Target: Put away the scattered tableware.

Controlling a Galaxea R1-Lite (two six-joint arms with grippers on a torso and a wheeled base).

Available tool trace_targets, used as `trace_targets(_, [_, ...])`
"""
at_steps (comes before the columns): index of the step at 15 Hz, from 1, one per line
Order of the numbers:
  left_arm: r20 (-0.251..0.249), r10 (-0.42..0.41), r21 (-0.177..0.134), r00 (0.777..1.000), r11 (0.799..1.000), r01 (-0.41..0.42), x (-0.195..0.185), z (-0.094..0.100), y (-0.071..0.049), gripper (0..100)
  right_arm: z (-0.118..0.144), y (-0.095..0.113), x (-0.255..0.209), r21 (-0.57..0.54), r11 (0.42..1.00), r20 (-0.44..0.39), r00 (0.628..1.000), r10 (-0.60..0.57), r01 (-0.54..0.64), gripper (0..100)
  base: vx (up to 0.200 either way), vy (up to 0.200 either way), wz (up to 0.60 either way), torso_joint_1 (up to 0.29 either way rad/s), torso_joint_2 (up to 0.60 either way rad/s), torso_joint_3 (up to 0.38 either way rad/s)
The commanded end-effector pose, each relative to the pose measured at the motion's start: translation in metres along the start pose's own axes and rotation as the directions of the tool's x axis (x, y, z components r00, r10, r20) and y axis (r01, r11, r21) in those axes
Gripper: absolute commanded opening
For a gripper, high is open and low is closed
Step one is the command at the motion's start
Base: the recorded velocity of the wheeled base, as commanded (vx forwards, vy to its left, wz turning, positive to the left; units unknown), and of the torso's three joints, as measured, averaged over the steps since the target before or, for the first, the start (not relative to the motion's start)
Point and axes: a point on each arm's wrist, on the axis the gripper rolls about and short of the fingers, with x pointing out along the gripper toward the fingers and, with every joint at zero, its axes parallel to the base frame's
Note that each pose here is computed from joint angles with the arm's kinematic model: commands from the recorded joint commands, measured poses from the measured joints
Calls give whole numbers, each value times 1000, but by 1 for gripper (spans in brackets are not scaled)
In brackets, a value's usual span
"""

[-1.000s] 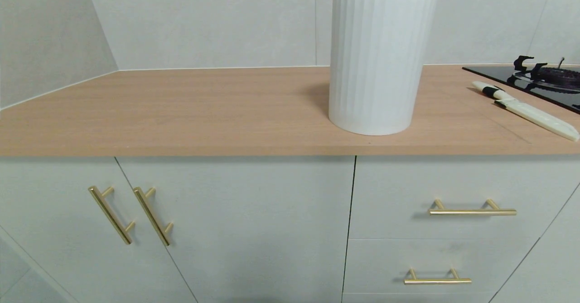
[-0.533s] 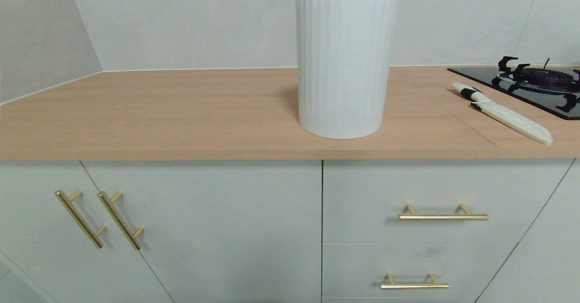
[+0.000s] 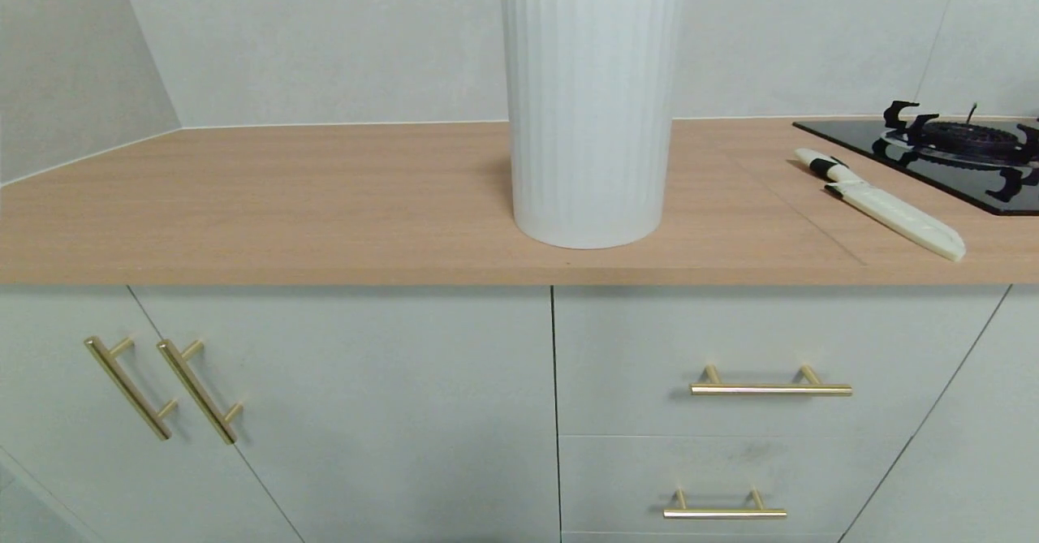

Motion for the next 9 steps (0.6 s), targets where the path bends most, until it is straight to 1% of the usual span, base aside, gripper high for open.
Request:
trace_targets(1, [0, 0, -1, 1000, 1000, 0, 0, 0, 0, 100, -1, 0, 0, 0, 1000, -4, 1000, -1, 1, 100, 0, 0, 0, 0, 0, 0])
trace_targets(9, [0, 0, -1, 1000, 1000, 0, 0, 0, 0, 100, 0, 0, 0, 0, 1000, -2, 1000, -1, 1, 100, 0, 0, 0, 0, 0, 0])
